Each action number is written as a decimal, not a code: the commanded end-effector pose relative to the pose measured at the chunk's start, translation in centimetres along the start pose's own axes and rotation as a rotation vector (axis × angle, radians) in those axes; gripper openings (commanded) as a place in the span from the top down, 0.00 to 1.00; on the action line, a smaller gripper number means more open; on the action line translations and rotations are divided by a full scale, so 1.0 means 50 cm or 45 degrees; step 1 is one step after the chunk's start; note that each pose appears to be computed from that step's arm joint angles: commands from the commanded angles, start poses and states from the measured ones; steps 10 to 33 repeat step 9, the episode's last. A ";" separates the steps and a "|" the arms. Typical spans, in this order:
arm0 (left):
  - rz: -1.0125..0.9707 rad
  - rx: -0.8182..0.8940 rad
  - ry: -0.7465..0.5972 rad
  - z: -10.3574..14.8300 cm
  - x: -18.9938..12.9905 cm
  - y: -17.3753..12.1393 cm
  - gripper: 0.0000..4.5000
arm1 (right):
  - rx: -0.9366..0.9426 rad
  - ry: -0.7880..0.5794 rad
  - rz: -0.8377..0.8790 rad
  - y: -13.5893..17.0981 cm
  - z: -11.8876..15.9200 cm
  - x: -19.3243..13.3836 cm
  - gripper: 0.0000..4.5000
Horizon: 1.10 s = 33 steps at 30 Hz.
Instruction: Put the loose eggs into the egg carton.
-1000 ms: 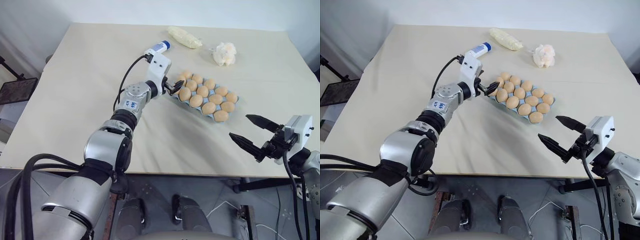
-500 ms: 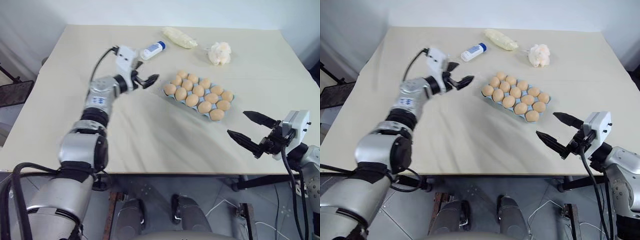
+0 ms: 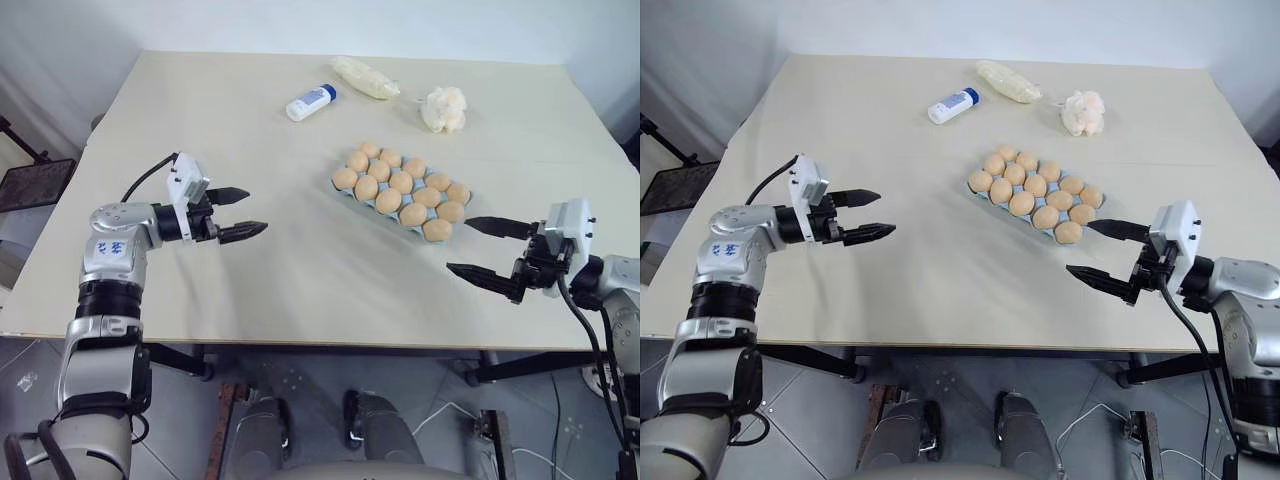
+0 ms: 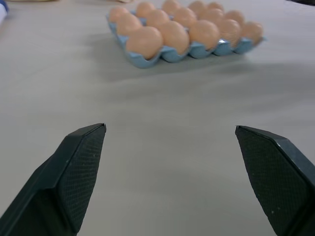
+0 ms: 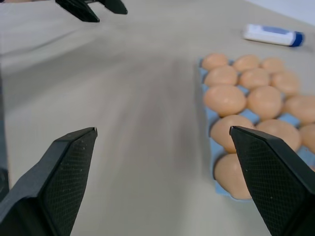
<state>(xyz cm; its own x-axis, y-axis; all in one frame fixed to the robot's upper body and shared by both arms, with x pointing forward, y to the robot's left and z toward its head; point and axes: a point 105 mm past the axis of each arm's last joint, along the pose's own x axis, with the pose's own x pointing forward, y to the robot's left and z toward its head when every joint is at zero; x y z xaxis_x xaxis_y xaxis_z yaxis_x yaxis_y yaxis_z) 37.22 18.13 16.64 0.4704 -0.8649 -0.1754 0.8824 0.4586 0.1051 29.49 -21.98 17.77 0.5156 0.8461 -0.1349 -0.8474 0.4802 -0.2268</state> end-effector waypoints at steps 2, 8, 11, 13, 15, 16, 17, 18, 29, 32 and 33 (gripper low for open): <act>-0.040 0.061 0.002 0.003 -0.013 -0.023 0.00 | -0.059 0.013 0.072 -0.008 0.010 0.010 0.00; -0.044 0.051 0.009 -0.008 -0.024 -0.038 0.00 | -0.059 0.009 0.111 -0.011 0.007 0.025 0.00; -0.035 0.069 0.000 -0.005 -0.027 -0.038 0.00 | -0.058 0.007 0.114 -0.011 0.007 0.027 0.00; -0.035 0.069 0.000 -0.005 -0.027 -0.038 0.00 | -0.058 0.007 0.114 -0.011 0.007 0.027 0.00; -0.035 0.069 0.000 -0.005 -0.027 -0.038 0.00 | -0.058 0.007 0.114 -0.011 0.007 0.027 0.00; -0.035 0.069 0.000 -0.005 -0.027 -0.038 0.00 | -0.058 0.007 0.114 -0.011 0.007 0.027 0.00; -0.035 0.069 0.000 -0.005 -0.027 -0.038 0.00 | -0.058 0.007 0.114 -0.011 0.007 0.027 0.00; -0.035 0.069 0.000 -0.005 -0.027 -0.038 0.00 | -0.058 0.007 0.114 -0.011 0.007 0.027 0.00; -0.035 0.069 0.000 -0.005 -0.027 -0.038 0.00 | -0.058 0.007 0.114 -0.011 0.007 0.027 0.00; -0.035 0.069 0.000 -0.005 -0.027 -0.038 0.00 | -0.058 0.007 0.114 -0.011 0.007 0.027 0.00; -0.035 0.069 0.000 -0.005 -0.027 -0.038 0.00 | -0.058 0.007 0.114 -0.011 0.007 0.027 0.00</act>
